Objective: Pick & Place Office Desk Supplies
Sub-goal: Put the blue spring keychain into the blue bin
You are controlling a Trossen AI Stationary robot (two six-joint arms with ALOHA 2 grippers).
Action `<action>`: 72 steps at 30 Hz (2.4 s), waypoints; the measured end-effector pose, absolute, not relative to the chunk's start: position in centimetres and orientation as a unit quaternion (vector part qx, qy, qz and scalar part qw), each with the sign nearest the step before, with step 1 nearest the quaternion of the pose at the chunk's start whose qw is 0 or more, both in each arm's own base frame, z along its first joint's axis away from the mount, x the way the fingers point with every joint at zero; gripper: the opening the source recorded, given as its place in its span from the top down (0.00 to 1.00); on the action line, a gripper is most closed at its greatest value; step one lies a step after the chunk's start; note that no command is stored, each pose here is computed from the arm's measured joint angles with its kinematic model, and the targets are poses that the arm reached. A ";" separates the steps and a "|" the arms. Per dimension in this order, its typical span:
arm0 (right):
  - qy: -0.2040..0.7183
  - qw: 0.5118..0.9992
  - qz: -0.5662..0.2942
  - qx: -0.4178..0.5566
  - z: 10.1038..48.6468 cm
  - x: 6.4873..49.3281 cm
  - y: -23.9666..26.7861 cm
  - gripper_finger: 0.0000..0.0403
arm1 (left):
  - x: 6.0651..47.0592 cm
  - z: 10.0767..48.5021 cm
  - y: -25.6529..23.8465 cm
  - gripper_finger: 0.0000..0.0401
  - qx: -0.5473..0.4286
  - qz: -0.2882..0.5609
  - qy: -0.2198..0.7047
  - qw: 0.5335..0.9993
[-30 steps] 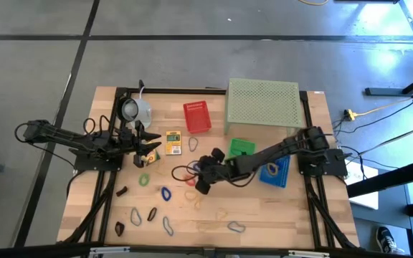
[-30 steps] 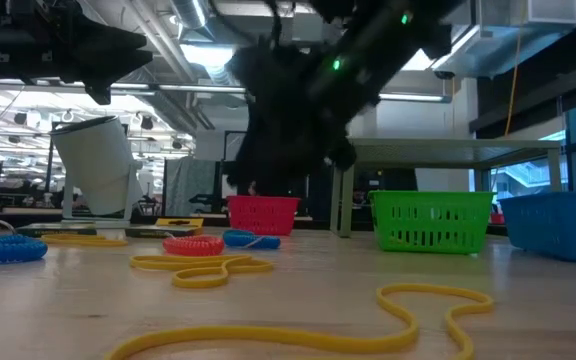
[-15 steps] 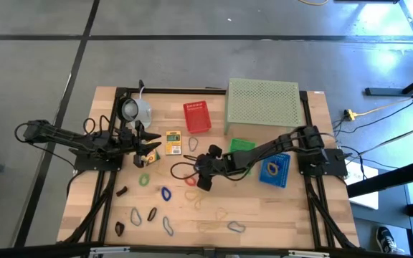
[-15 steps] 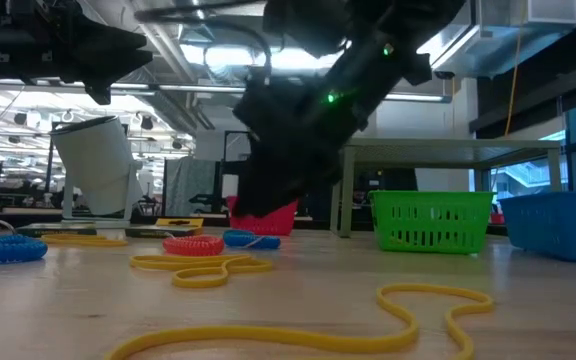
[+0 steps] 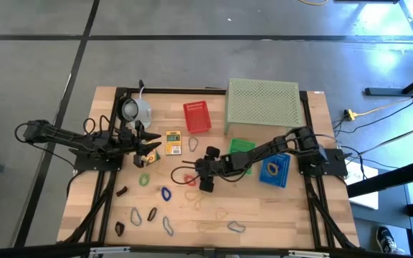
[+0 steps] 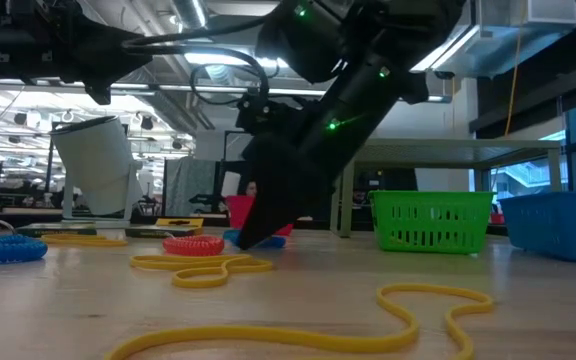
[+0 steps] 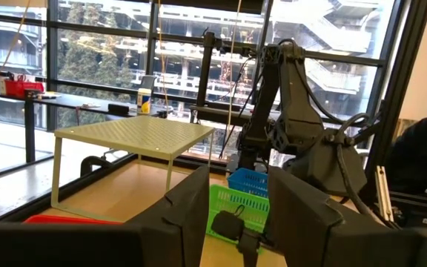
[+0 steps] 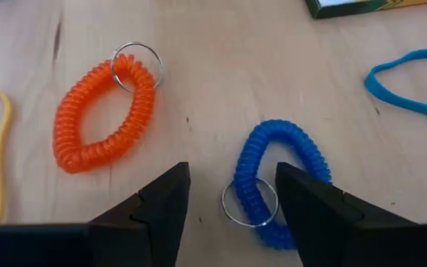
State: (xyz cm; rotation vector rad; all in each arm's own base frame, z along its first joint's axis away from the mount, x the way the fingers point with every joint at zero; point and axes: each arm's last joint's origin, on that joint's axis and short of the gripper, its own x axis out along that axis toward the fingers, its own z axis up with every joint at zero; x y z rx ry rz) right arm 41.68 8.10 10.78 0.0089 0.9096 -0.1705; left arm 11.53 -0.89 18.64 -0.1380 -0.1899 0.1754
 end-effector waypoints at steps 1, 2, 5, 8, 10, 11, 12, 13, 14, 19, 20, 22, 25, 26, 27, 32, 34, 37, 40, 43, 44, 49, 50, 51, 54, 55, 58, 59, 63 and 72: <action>0.440 0.894 -0.079 0.006 10.8 41.7 8.1 0.51 | 11.5 18.6 -0.9 0.67 -0.069 0.087 -0.095 0.989; 0.442 0.894 -0.076 0.007 10.6 41.7 8.1 0.53 | 11.5 18.6 -0.9 0.67 -0.069 0.087 -0.095 0.989; 0.446 0.893 -0.067 0.011 10.5 41.7 8.2 0.61 | 11.5 18.6 -0.9 0.67 -0.069 0.087 -0.095 0.989; 0.449 0.891 -0.062 0.013 10.5 41.7 8.2 0.71 | 11.5 18.6 -0.9 0.67 -0.069 0.087 -0.095 0.989; 0.449 0.891 -0.061 0.014 10.4 41.7 8.3 0.79 | 11.5 18.6 -0.9 0.67 -0.069 0.087 -0.095 0.989; 0.449 0.891 -0.061 0.013 10.4 41.7 8.3 0.83 | 11.5 18.6 -0.9 0.67 -0.069 0.087 -0.095 0.989; 0.449 0.891 -0.060 0.013 10.4 41.7 8.3 0.87 | 11.5 18.6 -0.9 0.67 -0.069 0.087 -0.095 0.989; 0.450 0.891 -0.059 0.012 10.4 41.7 8.3 0.90 | 11.5 18.6 -0.9 0.67 -0.069 0.087 -0.095 0.989; 0.450 0.891 -0.060 0.012 10.4 41.6 8.3 0.93 | 11.5 18.6 -0.9 0.67 -0.069 0.087 -0.095 0.989; 0.445 0.893 -0.059 0.013 10.5 41.7 8.4 0.96 | 11.5 18.6 -0.9 0.67 -0.069 0.087 -0.095 0.989; 0.442 0.895 -0.057 0.012 10.8 41.7 8.5 0.94 | 11.5 18.6 -0.9 0.67 -0.069 0.087 -0.095 0.989; 0.440 0.897 -0.048 0.001 11.3 41.8 8.9 0.92 | 11.5 18.6 -0.9 0.67 -0.069 0.087 -0.095 0.989; 0.422 0.906 -0.032 -0.008 13.2 42.1 9.6 0.91 | 11.5 18.6 -0.9 0.67 -0.069 0.087 -0.095 0.989; 0.401 0.915 -0.029 -0.006 14.4 42.4 9.9 0.92 | 11.5 18.6 -0.9 0.67 -0.069 0.087 -0.095 0.989; 0.380 0.924 -0.030 -0.003 15.8 42.6 10.2 0.92 | 11.5 18.6 -0.9 0.67 -0.069 0.087 -0.095 0.989; 0.302 0.951 -0.061 0.011 20.5 43.0 11.6 0.95 | 11.5 18.6 -0.9 0.67 -0.069 0.087 -0.095 0.989; 0.252 0.966 -0.059 0.019 22.9 43.0 12.6 0.95 | 11.5 18.6 -0.9 0.67 -0.069 0.087 -0.095 0.989; 0.191 0.980 -0.054 0.022 26.1 42.2 14.2 0.93 | 11.5 18.6 -0.9 0.67 -0.069 0.087 -0.095 0.989; 0.161 0.985 -0.066 -0.008 28.0 40.8 15.9 0.93 | 11.5 18.6 -0.9 0.67 -0.069 0.087 -0.095 0.989; 0.130 0.986 -0.096 -0.039 30.1 39.1 17.3 0.93 | 11.5 18.6 -0.9 0.67 -0.069 0.087 -0.095 0.989; 0.121 0.986 -0.104 -0.045 30.7 38.6 17.6 0.93 | 11.5 18.6 -0.9 0.67 -0.069 0.087 -0.095 0.989; 0.116 0.981 -0.145 -0.063 31.4 37.0 19.0 0.93 | 11.5 18.6 -0.9 0.67 -0.069 0.087 -0.095 0.989; 0.121 0.978 -0.153 -0.069 31.4 36.7 19.2 0.93 | 11.5 18.6 -0.9 0.67 -0.069 0.087 -0.094 0.989; 0.130 0.975 -0.162 -0.077 31.2 36.4 19.4 0.93 | 11.5 18.6 -0.9 0.67 -0.069 0.087 -0.095 0.989; 0.166 0.965 -0.188 -0.082 30.2 35.5 19.7 0.93 | 11.5 18.6 -0.9 0.67 -0.069 0.087 -0.095 0.989; 0.178 0.961 -0.196 -0.078 29.8 35.2 19.7 0.93 | 11.5 18.6 -0.9 0.67 -0.069 0.087 -0.095 0.989; 0.231 0.946 -0.216 -0.068 28.7 33.9 19.3 0.93 | 11.5 18.6 -0.9 0.67 -0.069 0.087 -0.095 0.989; 0.249 0.941 -0.223 -0.057 28.5 33.4 19.0 0.93 | 11.5 18.6 -0.9 0.67 -0.069 0.087 -0.095 0.989; 0.321 0.905 -0.278 -0.003 28.3 30.5 17.2 0.93 | 11.5 18.6 -0.9 0.67 -0.069 0.087 -0.095 0.989; 0.471 0.801 -0.367 0.043 27.4 25.5 15.6 0.93 | 11.5 18.6 -0.9 0.67 -0.069 0.087 -0.095 0.989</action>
